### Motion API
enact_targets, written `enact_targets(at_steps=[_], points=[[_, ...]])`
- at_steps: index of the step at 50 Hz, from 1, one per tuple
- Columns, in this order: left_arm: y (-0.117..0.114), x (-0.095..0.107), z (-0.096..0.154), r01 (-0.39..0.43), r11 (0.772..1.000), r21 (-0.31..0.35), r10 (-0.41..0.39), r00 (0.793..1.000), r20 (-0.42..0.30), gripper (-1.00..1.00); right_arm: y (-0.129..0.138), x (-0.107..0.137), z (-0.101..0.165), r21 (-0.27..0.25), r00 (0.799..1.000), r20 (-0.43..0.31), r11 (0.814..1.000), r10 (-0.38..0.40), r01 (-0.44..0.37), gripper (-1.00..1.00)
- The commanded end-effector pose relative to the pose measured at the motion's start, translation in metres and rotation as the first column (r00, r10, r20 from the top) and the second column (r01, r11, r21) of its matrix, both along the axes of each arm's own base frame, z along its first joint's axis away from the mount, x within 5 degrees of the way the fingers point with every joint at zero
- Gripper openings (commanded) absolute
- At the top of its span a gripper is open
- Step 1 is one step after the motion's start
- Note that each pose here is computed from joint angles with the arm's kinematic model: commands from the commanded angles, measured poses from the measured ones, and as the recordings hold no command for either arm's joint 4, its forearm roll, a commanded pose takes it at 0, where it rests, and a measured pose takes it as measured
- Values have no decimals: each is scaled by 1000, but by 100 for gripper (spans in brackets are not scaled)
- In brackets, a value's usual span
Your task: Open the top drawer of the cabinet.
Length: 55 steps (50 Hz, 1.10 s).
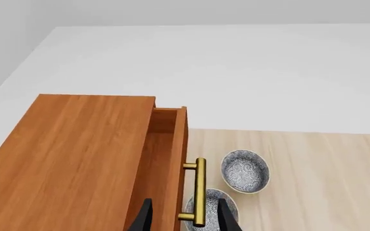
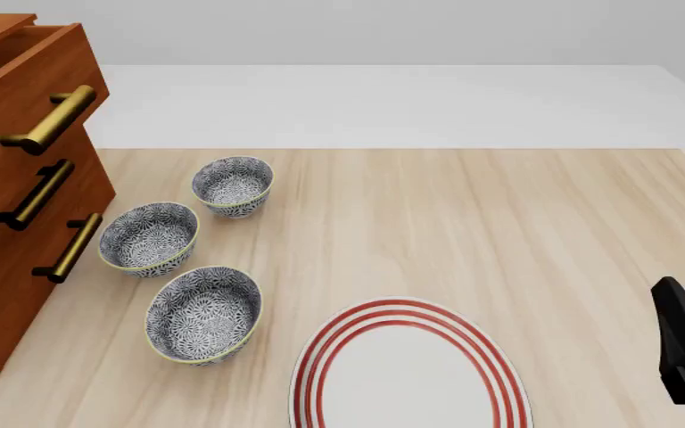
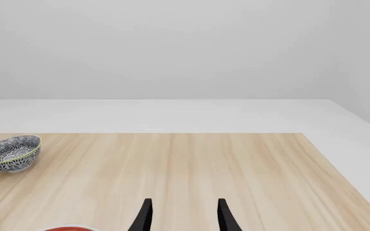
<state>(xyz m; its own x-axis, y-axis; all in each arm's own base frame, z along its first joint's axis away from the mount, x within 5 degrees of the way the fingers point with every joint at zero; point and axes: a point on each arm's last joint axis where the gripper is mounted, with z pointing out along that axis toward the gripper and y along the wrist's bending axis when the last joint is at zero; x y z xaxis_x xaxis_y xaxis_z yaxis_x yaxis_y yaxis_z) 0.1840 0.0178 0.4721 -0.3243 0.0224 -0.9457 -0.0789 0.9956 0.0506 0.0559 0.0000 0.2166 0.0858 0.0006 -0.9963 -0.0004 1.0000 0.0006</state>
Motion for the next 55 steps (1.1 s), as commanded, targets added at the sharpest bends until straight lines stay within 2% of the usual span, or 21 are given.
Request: enact_targets(at_steps=[1,38,55], points=[[2,15,-11,-1,1000,2,1,1000,-15,100,0,0,0,0,1000,0,1000,0,0,100],[10,40,-35,-10,999,39,12,998,-69,100,0,0,0,0,1000,0,1000,0,0,100],[12,55,-50,-11,1000,29,15,994,-108,100,0,0,0,0,1000,0,1000,0,0,100]])
